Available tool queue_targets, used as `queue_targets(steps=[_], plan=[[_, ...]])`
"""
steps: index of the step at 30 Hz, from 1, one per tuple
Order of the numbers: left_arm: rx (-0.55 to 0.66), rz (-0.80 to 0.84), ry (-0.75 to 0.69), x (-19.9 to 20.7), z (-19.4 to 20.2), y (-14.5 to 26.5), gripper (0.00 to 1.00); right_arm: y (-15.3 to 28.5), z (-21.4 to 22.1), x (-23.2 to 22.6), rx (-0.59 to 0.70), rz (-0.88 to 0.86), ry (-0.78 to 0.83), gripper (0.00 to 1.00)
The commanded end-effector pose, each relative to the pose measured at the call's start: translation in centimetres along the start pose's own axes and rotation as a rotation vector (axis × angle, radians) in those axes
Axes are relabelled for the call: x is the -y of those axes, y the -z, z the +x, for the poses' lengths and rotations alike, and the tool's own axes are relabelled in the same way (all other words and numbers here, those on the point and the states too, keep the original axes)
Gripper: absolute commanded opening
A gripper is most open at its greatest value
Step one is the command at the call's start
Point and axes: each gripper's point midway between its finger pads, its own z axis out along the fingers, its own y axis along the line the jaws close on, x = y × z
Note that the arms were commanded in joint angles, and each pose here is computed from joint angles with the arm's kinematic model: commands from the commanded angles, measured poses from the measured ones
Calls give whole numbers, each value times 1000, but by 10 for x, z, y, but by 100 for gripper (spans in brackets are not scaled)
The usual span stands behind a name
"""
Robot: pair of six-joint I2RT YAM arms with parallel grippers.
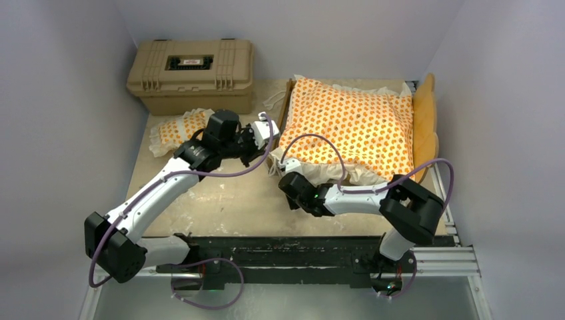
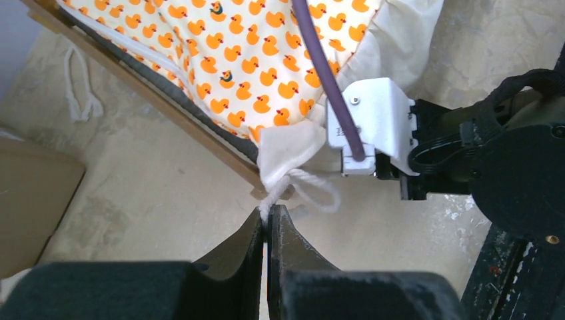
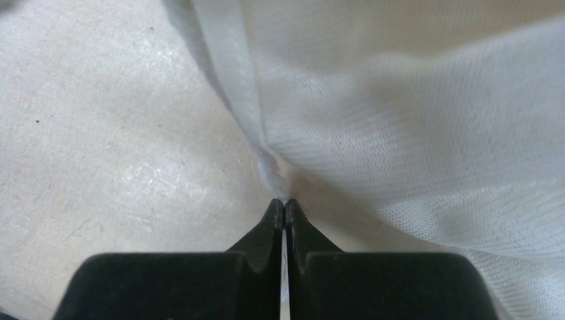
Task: Set up the pet bed
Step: Tie the ropes to the bed frame.
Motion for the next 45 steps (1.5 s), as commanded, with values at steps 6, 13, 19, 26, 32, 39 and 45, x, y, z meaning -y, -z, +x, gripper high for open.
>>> queue_targets(steps=[6, 13, 19, 26, 32, 39, 45], plan=[[21, -140, -99, -35, -41, 24, 0, 6, 13, 4, -54, 14, -36, 0], [-71, -307, -96, -60, -29, 45, 0, 25, 13, 16, -64, 57, -97, 0], [-157, -479, 55, -76, 16, 43, 0, 57, 2, 35, -31, 90, -136, 0], [-174, -589, 271, -71, 79, 18, 0, 120, -29, 61, 106, 124, -413, 0], [-126, -559, 396, -57, 95, 1, 0, 177, -55, 94, 287, 117, -637, 0], [-212, -674, 515, -62, 128, -3, 0, 216, -66, 126, 394, 173, -772, 0], [-263, -787, 621, -70, 157, -17, 0, 253, -89, 154, 522, 233, -810, 0]])
